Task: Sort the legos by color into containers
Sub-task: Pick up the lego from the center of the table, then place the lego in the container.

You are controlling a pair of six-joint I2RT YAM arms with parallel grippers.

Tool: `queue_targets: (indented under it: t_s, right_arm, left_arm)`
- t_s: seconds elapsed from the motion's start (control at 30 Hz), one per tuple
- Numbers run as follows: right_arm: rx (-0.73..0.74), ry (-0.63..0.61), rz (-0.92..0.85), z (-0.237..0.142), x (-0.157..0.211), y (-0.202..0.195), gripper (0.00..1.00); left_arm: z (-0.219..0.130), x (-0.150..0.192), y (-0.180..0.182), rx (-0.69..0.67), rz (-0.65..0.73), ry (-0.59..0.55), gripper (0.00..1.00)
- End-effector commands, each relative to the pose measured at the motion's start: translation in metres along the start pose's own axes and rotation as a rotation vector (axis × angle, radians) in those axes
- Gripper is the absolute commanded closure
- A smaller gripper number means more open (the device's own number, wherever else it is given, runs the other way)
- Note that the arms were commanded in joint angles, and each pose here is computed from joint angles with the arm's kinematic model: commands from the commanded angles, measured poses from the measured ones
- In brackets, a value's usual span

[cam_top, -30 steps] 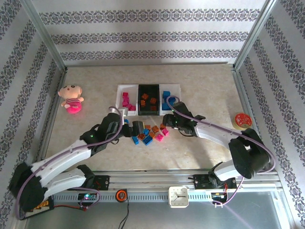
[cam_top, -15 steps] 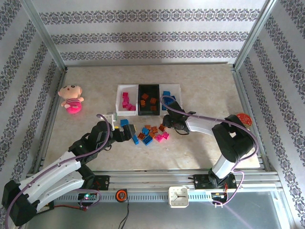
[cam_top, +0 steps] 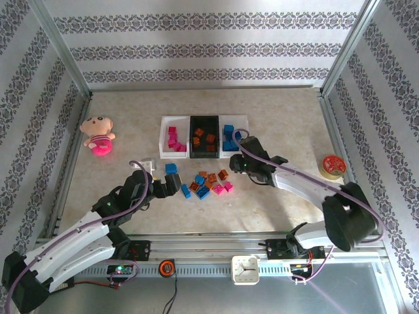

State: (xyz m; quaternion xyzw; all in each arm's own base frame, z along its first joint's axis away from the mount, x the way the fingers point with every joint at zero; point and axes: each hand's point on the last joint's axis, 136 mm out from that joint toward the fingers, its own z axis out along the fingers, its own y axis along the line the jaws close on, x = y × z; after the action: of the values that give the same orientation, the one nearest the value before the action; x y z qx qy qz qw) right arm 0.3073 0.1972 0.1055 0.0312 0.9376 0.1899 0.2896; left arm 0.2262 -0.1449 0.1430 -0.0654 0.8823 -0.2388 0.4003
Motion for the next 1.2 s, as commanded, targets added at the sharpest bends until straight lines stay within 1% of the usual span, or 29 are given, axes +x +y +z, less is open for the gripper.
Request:
queue_targets:
  t_s: [0.0,0.07,0.13,0.3,0.4,0.57,0.63,0.73,0.77,0.8,0.87,0.93,1.03,1.13,1.17]
  right_arm:
    - [-0.135,0.024,-0.122,-0.014,-0.007,0.05,0.78]
    - [-0.194,0.024,-0.176,-0.012,-0.015,0.084,0.78]
    - [-0.241,0.027,-0.215,-0.001,-0.024,0.118,0.78]
    - [-0.296,0.027,-0.267,0.044,-0.048,0.181,0.78]
    - [-0.275,0.022,-0.252,0.075,-0.063,0.197,0.78]
    - [-0.22,0.025,-0.225,0.119,-0.078,0.206,0.75]
    - [-0.202,0.027,-0.215,0.13,-0.082,0.208,0.7]
    - [-0.191,0.027,-0.203,0.14,-0.089,0.21,0.51]
    - [-0.19,0.026,-0.2,0.14,-0.091,0.211,0.46]
    - [-0.192,0.022,-0.199,0.138,-0.094,0.212,0.43]
    - [-0.198,0.012,-0.199,0.128,-0.099,0.213,0.4]
    - [-0.21,-0.011,-0.2,0.113,-0.103,0.213,0.38]
    - [-0.225,-0.027,-0.2,0.085,-0.1,0.205,0.36]
    - [-0.234,-0.029,-0.204,0.058,-0.088,0.19,0.35]
    - [-0.224,-0.019,-0.205,0.052,-0.079,0.18,0.35]
  left_arm:
    - [-0.005,0.007,0.021,-0.085,-0.001,0.0,0.0]
    - [-0.009,0.009,0.028,-0.106,-0.007,-0.005,0.01]
    - [-0.011,0.01,0.031,-0.108,-0.011,-0.008,0.0]
    - [-0.015,0.015,0.034,-0.108,-0.016,0.008,0.0]
    - [-0.016,0.019,0.036,-0.108,-0.016,0.019,0.0]
    - [-0.017,0.022,0.037,-0.097,-0.023,0.022,0.0]
    - [-0.017,0.024,0.037,-0.096,-0.022,0.029,0.0]
    - [-0.017,0.025,0.038,-0.099,-0.021,0.036,0.01]
    - [-0.017,0.026,0.038,-0.1,-0.02,0.037,0.0]
    - [-0.017,0.026,0.038,-0.098,-0.018,0.038,0.0]
    - [-0.017,0.026,0.037,-0.095,-0.019,0.038,0.01]
    - [-0.017,0.025,0.036,-0.089,-0.016,0.038,0.0]
    - [-0.016,0.024,0.033,-0.077,-0.012,0.034,0.0]
    - [-0.013,0.021,0.03,-0.078,0.002,0.033,0.0]
    - [-0.011,0.02,0.028,-0.079,0.014,0.039,0.0]
